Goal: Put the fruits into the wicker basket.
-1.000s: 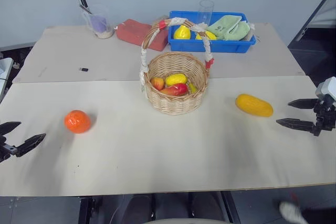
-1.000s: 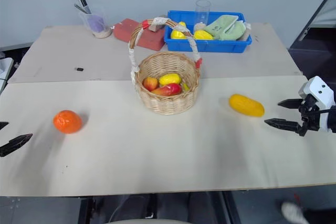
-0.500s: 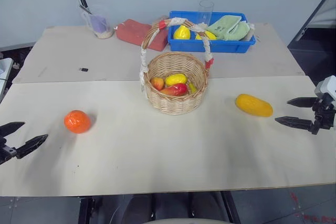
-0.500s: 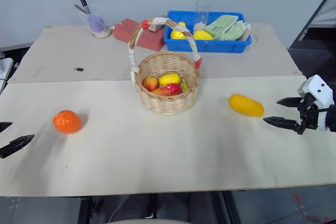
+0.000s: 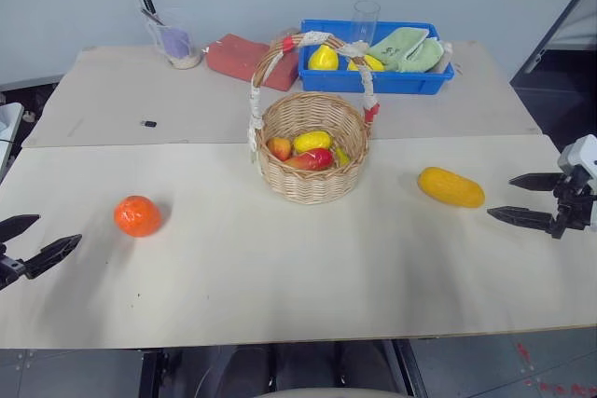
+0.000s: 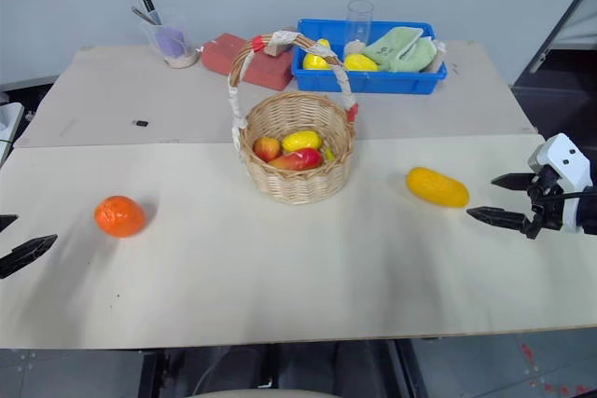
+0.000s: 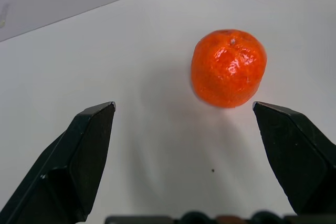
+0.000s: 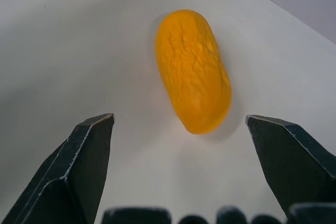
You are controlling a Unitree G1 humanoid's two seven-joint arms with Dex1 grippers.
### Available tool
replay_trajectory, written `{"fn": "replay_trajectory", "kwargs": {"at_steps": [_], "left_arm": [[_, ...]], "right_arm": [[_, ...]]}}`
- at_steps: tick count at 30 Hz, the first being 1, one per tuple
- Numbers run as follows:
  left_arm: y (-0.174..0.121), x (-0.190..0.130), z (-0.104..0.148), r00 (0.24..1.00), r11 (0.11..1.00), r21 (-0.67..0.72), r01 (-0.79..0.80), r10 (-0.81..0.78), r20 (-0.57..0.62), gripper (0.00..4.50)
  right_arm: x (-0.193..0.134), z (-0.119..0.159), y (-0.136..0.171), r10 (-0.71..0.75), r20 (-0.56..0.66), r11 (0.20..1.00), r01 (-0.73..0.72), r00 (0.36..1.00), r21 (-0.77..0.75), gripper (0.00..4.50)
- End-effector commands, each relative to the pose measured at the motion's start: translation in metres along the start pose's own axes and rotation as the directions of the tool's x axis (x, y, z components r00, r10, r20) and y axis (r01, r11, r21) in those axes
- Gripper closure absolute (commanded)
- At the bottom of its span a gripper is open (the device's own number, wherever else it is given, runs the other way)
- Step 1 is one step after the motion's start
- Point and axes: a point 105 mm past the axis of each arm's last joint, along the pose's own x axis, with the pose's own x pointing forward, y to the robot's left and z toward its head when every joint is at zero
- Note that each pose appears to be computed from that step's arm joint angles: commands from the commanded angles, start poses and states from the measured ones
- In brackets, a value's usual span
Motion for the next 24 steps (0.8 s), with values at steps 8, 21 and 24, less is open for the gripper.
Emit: {"fn": "replay_trajectory", "kwargs": {"at_steps": [8, 21, 24], "left_arm": [[-0.02, 0.007, 0.016, 0.996, 0.998, -0.031, 0.06, -0.057, 0.073, 0.0], [-0.046, 0.066, 0.017, 0.993, 0.995, -0.094, 0.028, -0.016, 0.121, 0.0], [-0.046, 0.077, 0.017, 0.993, 0.996, -0.085, 0.026, -0.016, 0.118, 0.0]], "right_arm": [[0.012, 0.075, 0.051, 0.249, 0.185, 0.965, -0.228, 0.951, -0.127, 0.05], [0.03, 0.162, 0.132, 0.569, 0.279, 0.801, -0.444, 0.773, -0.401, 0.05], [0.032, 0.175, 0.137, 0.587, 0.296, 0.783, -0.435, 0.754, -0.445, 0.05]]}}
